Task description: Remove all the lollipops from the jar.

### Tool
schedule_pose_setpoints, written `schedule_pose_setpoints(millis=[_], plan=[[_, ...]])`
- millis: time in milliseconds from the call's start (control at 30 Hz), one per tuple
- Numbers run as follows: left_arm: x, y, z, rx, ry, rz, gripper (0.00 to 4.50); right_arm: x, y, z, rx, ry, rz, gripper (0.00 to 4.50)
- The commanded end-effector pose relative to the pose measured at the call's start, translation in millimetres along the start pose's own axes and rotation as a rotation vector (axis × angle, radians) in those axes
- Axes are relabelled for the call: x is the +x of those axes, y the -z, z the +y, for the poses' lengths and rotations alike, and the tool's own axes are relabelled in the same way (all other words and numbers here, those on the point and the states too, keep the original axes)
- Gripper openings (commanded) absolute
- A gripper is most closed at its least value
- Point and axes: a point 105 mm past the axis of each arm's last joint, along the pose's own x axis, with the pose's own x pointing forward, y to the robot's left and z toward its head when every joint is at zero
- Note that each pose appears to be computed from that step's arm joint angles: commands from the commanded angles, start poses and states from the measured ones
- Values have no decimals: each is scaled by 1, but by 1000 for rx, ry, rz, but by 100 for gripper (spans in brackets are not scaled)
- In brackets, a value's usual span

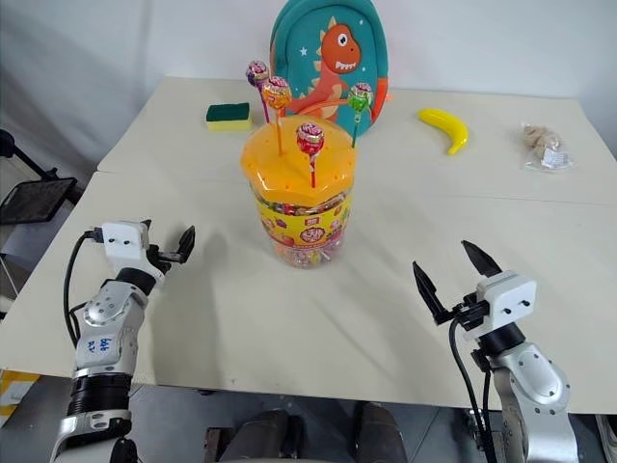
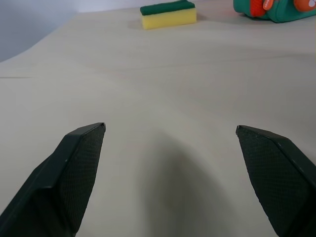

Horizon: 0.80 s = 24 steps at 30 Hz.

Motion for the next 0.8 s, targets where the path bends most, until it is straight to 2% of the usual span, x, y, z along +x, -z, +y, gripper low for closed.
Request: schedule_pose_setpoints(millis=[33, 100, 200, 300, 367, 467, 567, 667, 733, 800], plan=[[-1, -14, 1, 35, 20, -42, 450, 0, -7, -4, -4, -13, -25, 446], [-6, -24, -7, -57, 104, -100, 450, 5, -10, 0, 36, -58, -44, 446], [-24, -45, -14, -85, 296, -185, 450, 12, -22, 5, 126, -133, -109, 446], [-47, -73, 5, -159, 459, -220, 450, 19, -55, -4, 175, -196, -277, 446], [-64, -98, 21, -190, 587, -200, 450, 22, -79, -7, 179, -358, -345, 446], [-83, -120, 31, -252, 707, -166, 450, 20, -103, -6, 187, -530, -368, 446], [-100, -125, 41, -277, 786, -113, 450, 18, -119, -3, 172, -653, -338, 446], [-93, -108, 62, -251, 693, -124, 450, 18, -121, -7, 71, -633, -349, 446], [-81, -105, 56, -227, 695, -156, 450, 16, -115, -9, 54, -617, -335, 446], [-55, -118, 35, -231, 731, -261, 450, 14, -109, -13, 53, -577, -328, 446]])
